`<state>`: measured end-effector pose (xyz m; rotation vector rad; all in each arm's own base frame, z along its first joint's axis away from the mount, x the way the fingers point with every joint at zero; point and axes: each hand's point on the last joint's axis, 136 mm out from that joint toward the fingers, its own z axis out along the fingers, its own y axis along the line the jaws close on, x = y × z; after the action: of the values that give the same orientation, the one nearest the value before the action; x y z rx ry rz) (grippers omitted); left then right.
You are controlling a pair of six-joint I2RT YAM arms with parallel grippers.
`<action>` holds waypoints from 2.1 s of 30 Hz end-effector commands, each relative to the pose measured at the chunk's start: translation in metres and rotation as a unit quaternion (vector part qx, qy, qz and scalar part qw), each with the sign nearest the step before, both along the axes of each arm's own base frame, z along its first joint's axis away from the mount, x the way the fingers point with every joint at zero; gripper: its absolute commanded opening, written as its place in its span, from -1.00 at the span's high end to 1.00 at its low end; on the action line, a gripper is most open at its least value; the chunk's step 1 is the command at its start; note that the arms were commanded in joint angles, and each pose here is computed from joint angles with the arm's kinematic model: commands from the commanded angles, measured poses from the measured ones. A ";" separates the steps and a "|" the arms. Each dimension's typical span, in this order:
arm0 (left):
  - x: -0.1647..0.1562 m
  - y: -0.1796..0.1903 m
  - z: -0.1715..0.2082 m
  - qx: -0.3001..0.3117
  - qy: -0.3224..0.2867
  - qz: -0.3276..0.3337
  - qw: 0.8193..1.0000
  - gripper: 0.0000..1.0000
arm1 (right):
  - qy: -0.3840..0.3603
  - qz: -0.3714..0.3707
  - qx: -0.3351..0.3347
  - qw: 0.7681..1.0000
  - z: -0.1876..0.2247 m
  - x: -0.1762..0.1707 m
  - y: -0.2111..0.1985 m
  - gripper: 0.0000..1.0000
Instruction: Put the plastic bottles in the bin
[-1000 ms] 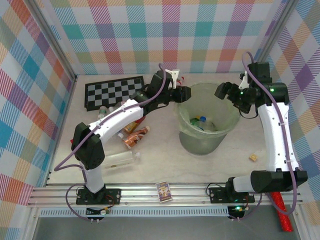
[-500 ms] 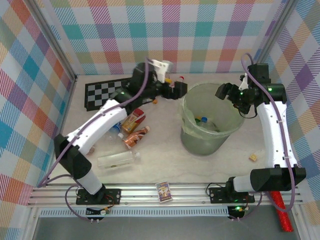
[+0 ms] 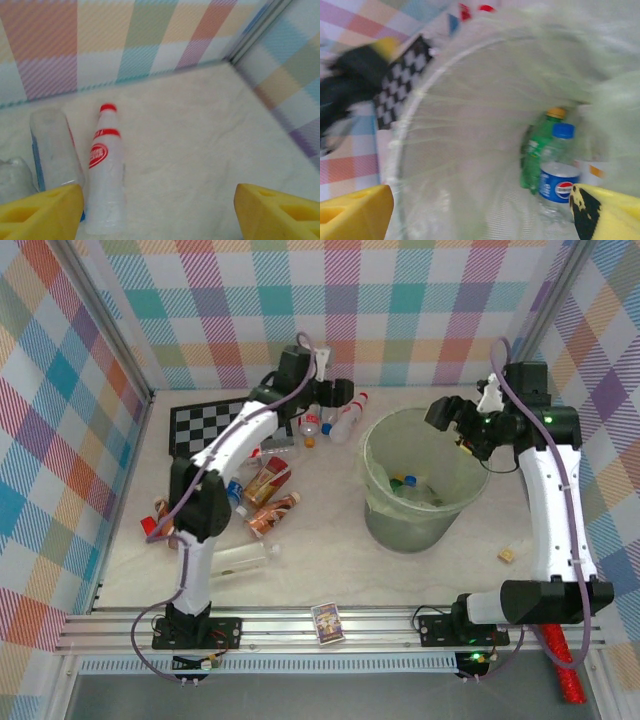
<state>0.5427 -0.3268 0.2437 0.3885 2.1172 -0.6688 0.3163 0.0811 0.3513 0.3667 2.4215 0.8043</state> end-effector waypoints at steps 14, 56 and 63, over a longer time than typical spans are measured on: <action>0.043 -0.027 -0.112 0.075 0.037 -0.003 0.997 -0.32 | -0.113 0.057 0.065 0.990 0.079 -0.049 0.023 -0.82; -0.008 -0.008 -0.006 0.017 -0.022 0.010 1.000 0.20 | -0.114 0.024 0.054 0.992 0.074 -0.029 0.014 -0.80; -0.052 0.024 0.078 -0.034 -0.100 0.024 0.994 0.21 | -0.133 0.025 0.096 0.986 0.090 -0.006 0.024 -0.80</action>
<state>0.5005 -0.3126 0.2734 0.3802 2.0390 -0.6092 0.2996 0.1002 0.4190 0.2690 2.1991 0.9909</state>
